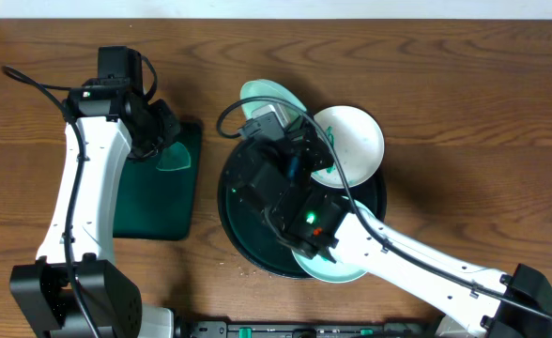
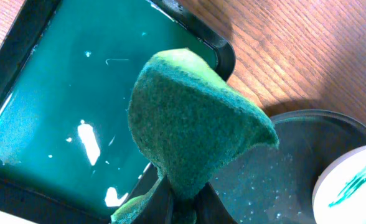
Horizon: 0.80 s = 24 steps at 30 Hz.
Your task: Clean dirty plates on tray and stack at the side
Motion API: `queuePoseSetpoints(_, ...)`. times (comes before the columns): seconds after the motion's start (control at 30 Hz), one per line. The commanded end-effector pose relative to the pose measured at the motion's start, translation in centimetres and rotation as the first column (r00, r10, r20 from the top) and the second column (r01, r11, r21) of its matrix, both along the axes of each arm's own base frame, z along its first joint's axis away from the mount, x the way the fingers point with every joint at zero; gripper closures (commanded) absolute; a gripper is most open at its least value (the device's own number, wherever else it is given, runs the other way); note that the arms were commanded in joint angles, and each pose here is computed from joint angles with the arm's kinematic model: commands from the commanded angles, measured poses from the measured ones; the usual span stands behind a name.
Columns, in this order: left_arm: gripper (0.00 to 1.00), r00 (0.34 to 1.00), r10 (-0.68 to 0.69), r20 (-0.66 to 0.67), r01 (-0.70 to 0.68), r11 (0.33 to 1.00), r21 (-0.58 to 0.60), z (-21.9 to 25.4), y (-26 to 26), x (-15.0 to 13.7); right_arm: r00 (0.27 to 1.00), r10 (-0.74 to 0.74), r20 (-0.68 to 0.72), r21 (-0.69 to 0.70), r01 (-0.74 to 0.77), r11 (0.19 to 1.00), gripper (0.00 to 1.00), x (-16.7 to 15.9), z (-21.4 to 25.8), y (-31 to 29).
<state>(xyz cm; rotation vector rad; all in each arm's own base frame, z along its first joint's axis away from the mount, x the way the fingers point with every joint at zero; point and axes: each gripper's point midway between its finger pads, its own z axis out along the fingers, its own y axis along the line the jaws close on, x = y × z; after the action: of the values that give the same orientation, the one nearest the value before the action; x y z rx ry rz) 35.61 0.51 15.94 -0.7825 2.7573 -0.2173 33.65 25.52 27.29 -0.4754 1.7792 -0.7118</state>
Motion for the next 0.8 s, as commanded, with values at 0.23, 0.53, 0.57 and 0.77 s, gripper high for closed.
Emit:
queuePoseSetpoints(0.23,0.93,1.0,-0.012,-0.006,0.012,1.0,0.025,-0.2,0.5,-0.1,0.933,0.147,-0.329,0.112,-0.116,0.987,0.99,-3.1,-6.8,1.1)
queuePoseSetpoints(0.53,0.93,0.999,-0.031,-0.029,0.032,0.999,0.024,-0.5,-0.2,-0.6,0.75,0.32,-0.579,0.551,0.07,0.832,0.99,-0.3,-9.6,0.6)
queuePoseSetpoints(0.57,0.93,0.999,-0.039,-0.033,0.04,0.999,0.024,-0.6,-0.5,-0.7,0.734,0.316,-0.601,0.557,0.101,0.824,0.99,-0.2,-10.2,0.0)
queuePoseSetpoints(0.77,0.93,0.996,-0.069,-0.06,0.07,0.997,0.021,-1.6,-1.6,-0.8,0.511,0.374,-0.774,0.56,0.277,0.781,0.99,-1.6,-16.5,0.1)
